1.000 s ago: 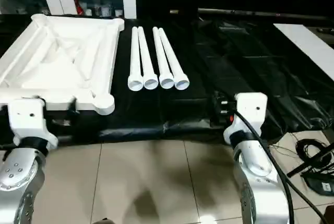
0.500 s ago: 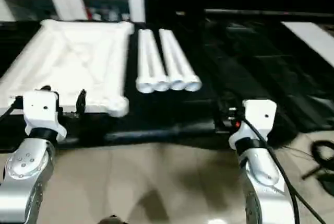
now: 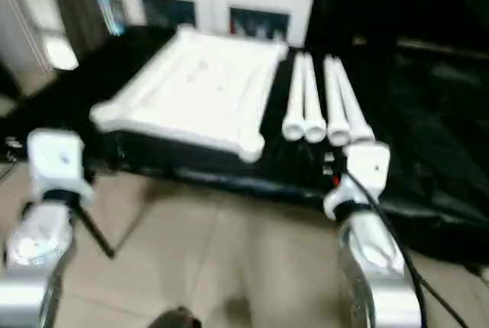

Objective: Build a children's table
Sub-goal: Move to table

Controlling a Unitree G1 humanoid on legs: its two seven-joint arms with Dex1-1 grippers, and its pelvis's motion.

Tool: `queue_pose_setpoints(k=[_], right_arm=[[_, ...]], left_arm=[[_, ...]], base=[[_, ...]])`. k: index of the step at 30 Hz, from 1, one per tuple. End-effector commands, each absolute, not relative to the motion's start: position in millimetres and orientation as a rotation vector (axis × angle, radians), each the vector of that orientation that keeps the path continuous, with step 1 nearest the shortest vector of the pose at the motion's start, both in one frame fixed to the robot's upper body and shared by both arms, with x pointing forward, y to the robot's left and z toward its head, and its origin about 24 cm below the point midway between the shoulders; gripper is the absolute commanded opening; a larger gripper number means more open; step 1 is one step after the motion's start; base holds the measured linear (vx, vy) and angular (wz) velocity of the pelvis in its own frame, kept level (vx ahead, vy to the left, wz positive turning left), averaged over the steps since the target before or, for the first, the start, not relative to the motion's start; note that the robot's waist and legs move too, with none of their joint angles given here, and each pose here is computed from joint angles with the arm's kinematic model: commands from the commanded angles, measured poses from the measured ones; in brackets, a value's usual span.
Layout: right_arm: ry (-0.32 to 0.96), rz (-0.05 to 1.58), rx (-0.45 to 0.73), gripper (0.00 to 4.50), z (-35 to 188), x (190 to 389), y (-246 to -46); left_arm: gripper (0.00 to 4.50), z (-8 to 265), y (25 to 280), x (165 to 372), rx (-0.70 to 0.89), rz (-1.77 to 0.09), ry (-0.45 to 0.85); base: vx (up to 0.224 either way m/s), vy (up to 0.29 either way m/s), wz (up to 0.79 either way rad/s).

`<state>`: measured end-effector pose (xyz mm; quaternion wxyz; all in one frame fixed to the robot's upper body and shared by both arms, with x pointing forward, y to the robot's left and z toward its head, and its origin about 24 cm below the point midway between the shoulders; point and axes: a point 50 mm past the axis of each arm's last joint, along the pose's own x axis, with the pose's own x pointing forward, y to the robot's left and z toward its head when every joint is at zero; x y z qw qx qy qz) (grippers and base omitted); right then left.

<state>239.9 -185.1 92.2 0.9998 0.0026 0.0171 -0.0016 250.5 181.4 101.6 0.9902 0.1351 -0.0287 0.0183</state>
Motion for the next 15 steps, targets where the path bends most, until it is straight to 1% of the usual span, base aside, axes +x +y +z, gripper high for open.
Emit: queue_pose_setpoints(k=[1, 3, 5, 9, 11, 15], right_arm=[[0.027, -0.019, -0.024, 4.50, 94.6, 243.8, -185.9], [0.013, -0.025, -0.053, 4.50, 96.3, 244.6, -186.0], [0.001, -0.014, -0.031, 4.50, 97.4, 244.3, -184.6], [0.007, -0.024, 0.001, 4.50, 96.0, 242.7, -185.1], [0.002, -0.031, 0.001, 4.50, 96.9, 242.5, -185.9], [-0.002, -0.044, 0.003, 4.50, 97.2, 242.9, -187.0]], left_arm=[[4.44, 104.0, 175.3, 252.8, 0.307, -0.031, -0.070], [4.44, 103.1, 174.1, 252.8, 0.302, -0.047, -0.064], [4.44, 102.3, 173.8, 253.0, 0.284, -0.053, -0.061], [4.44, 98.7, 175.8, 253.3, 0.280, -0.061, -0.041], [4.44, 97.0, 178.0, 254.2, 0.280, -0.061, -0.029], [4.44, 95.0, 179.9, 255.2, 0.276, -0.064, -0.015]], base=[[-0.104, -0.028, 0.20], [-0.123, -0.017, 0.21], [-0.106, 0.027, 0.08], [0.000, 0.000, 0.00], [-0.006, 0.042, -0.25], [0.040, 0.052, -0.77]])
